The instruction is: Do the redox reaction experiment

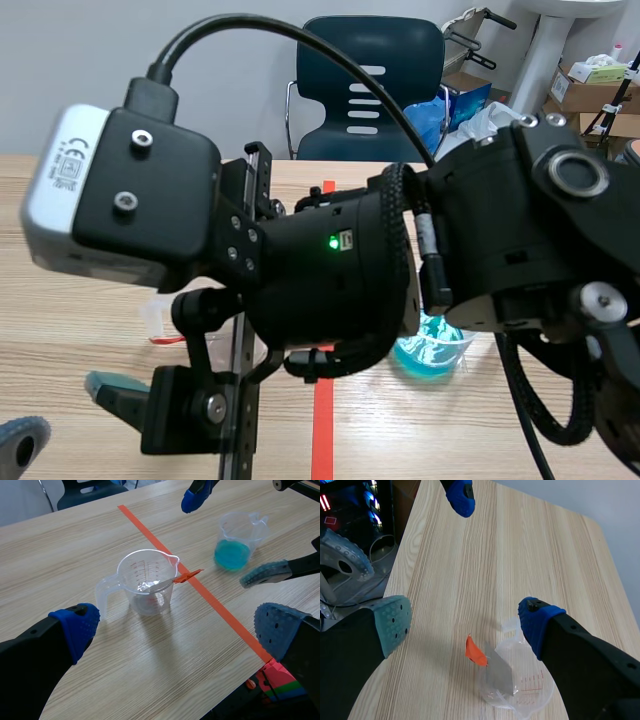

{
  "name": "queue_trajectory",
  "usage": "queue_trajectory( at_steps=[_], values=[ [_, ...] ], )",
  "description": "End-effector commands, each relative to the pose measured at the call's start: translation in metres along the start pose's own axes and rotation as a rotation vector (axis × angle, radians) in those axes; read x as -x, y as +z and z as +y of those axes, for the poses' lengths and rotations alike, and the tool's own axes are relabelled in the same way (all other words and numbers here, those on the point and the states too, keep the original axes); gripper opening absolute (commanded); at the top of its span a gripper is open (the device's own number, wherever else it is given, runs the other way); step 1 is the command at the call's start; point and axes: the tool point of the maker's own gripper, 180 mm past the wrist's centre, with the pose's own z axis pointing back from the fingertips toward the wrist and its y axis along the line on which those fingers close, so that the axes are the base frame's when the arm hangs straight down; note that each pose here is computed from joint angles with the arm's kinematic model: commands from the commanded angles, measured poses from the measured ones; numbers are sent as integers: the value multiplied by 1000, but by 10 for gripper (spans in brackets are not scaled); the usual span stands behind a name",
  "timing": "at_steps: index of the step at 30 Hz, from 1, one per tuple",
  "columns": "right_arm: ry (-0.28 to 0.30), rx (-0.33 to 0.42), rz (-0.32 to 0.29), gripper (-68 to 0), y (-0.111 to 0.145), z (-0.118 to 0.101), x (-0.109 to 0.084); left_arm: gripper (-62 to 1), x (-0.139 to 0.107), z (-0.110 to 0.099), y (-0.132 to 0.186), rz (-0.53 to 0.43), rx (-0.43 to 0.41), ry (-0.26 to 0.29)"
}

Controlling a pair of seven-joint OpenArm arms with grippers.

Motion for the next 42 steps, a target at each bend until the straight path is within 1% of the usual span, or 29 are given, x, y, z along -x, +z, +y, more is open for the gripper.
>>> queue_trajectory(
  at_steps=[1, 4, 8, 11, 14, 18, 23, 28, 35, 38, 42],
  values=[
    [7, -3, -8, -234, 1, -2, -3, 14, -6, -3, 0, -25, 0, 16],
    [5, 4, 32, -234, 1, -3, 4, 14, -6, -3, 0, -25, 0, 16],
    [-9, 43, 83, -234, 4, -9, 15, 14, -6, -3, 0, -24, 0, 16],
    [-21, 77, 133, -234, 7, -15, 26, 14, -6, -3, 0, -25, 0, 16],
    [-23, 78, 168, -234, 8, -15, 32, 14, -6, -3, 0, -25, 0, 16],
    [-52, 67, 189, -234, 9, -12, 36, 14, -6, -3, 0, -25, 0, 16],
    [-102, 77, 261, -234, 12, -13, 49, 14, -6, -3, 0, -25, 0, 16],
    [-110, 79, 262, -234, 13, -13, 50, 14, -6, -3, 0, -25, 0, 16],
    [-99, 85, 254, -234, 12, -16, 48, 14, -6, -3, 0, -24, 0, 16],
    [-74, 93, 275, -234, 12, -17, 51, 14, -6, -3, 0, -24, 0, 16],
    [-22, 83, 322, -234, 10, -13, 59, 14, -6, -3, 0, -24, 0, 16]
  ],
)
